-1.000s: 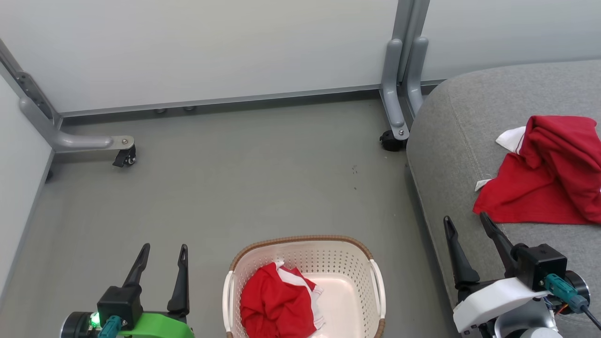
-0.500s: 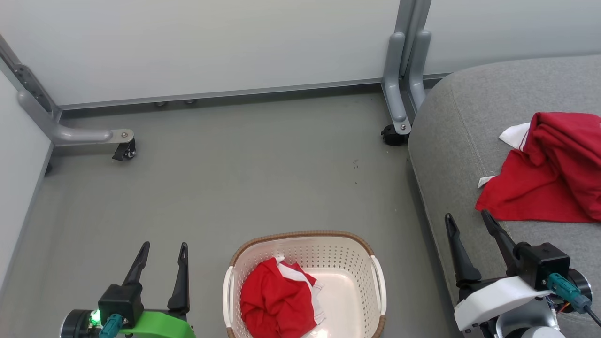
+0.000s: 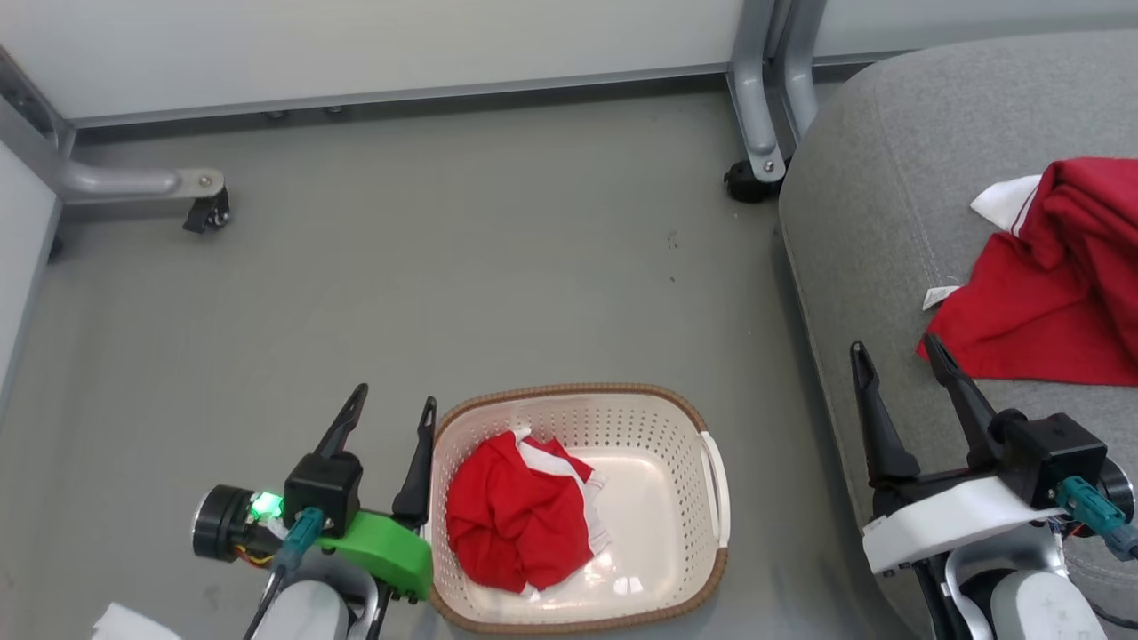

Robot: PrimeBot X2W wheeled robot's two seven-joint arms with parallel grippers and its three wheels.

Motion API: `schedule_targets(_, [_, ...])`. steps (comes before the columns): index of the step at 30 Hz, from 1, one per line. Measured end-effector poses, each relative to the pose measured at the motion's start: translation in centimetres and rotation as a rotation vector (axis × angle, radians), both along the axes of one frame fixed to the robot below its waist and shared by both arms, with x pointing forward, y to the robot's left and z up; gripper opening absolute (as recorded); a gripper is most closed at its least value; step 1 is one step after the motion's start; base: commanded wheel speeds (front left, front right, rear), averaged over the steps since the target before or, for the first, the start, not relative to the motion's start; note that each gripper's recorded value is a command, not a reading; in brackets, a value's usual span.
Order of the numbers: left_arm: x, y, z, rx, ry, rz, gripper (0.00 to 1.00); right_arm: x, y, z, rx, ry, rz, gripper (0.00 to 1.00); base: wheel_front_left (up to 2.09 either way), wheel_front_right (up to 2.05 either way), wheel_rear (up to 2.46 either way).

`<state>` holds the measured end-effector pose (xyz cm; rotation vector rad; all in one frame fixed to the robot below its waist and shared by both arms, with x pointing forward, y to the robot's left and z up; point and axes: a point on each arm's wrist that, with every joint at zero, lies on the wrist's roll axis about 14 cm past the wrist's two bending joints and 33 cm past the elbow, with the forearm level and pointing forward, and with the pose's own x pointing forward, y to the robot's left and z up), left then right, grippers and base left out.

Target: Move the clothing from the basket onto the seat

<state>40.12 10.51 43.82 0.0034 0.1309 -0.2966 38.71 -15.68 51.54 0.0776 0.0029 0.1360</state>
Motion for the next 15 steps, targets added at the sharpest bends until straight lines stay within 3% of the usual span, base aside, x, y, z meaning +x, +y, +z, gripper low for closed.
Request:
schedule_targets(9, [2.2, -5.1, -6.2, 0.066, 0.16, -0.186, 1.0, 3.4, 0.1, -1.5, 0.005, 0.004, 0.002, 1.0, 0.0, 0.0, 0.0])
schedule_targets(15, [2.4, -7.2, -11.9, 0.165, 0.287, -0.326, 1.0, 5.5, 0.3, -3.8, 0.018, 0.029, 0.009, 1.0, 0.0, 0.0, 0.0])
